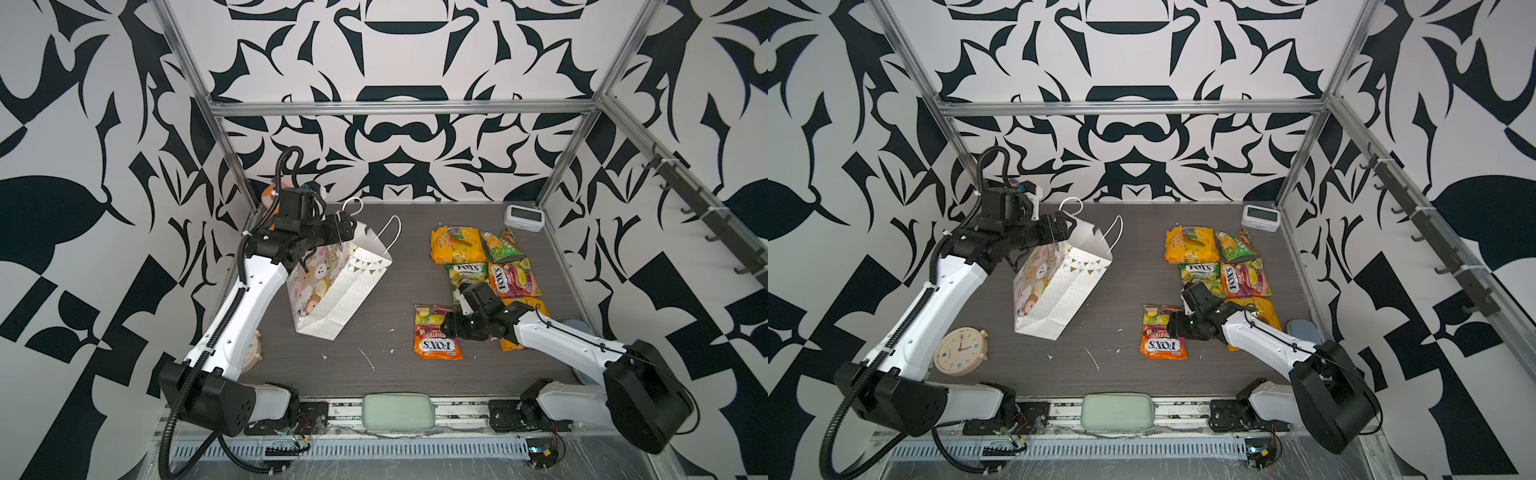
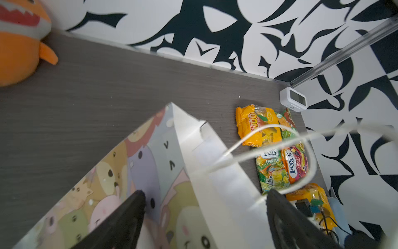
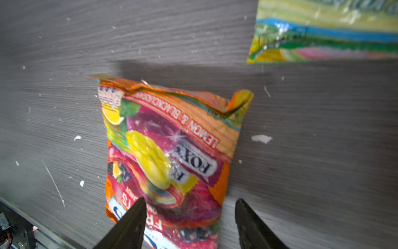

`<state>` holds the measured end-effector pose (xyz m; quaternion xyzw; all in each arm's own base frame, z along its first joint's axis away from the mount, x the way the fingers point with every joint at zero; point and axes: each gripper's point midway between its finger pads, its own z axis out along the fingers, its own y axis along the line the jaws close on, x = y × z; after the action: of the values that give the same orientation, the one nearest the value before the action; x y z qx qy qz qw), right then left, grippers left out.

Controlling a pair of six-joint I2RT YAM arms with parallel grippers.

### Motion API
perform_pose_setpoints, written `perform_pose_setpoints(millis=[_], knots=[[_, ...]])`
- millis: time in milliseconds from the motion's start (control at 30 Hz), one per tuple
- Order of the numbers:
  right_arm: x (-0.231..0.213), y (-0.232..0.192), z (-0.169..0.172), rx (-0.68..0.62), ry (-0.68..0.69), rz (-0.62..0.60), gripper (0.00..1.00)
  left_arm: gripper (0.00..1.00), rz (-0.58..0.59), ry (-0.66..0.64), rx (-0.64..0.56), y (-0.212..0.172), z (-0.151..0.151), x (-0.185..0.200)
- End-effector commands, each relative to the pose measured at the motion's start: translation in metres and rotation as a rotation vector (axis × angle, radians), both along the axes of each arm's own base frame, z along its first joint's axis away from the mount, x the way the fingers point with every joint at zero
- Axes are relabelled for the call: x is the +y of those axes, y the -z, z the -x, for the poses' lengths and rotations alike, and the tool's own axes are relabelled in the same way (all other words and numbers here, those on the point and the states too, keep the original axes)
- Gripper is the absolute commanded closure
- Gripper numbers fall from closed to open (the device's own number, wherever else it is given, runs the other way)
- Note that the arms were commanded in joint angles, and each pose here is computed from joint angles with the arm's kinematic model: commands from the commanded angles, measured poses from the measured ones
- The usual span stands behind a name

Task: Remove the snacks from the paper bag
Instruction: 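Lower the FOX'S Fruits pack onto the table while the left gripper lifts the bag aside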

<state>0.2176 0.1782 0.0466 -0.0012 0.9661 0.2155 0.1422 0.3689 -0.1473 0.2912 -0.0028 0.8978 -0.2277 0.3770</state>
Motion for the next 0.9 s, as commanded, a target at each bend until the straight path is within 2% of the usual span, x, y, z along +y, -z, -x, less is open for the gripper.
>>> perform_pose_setpoints(millis=[0, 133, 433, 567, 733, 867], knots=[[0.005, -0.011, -0.011, -0.034, 0.006, -0.017, 0.34, 0.24, -0.024, 0.008, 0.088, 0.03, 0.007, 0.002], [0.004, 0.003, -0.012, -0.002, 0.018, 0.004, 0.41, 0.32, -0.041, 0.006, 0.055, 0.029, 0.012, 0.007], [-0.002, 0.009, -0.023, -0.043, 0.085, 0.026, 0.71, 0.42, -0.009, 0.056, -0.032, 0.007, 0.007, -0.002], [-0.008, 0.004, -0.024, -0.058, 0.117, 0.041, 0.91, 0.41, 0.002, 0.065, -0.054, 0.001, 0.002, -0.006], [-0.017, -0.014, -0.016, -0.054, 0.092, 0.078, 0.99, 0.4, 0.038, 0.096, -0.089, -0.01, -0.002, -0.014], [-0.023, -0.031, 0.002, -0.017, 0.033, 0.076, 1.0, 0.4, 0.068, 0.121, -0.13, -0.019, -0.003, -0.02]])
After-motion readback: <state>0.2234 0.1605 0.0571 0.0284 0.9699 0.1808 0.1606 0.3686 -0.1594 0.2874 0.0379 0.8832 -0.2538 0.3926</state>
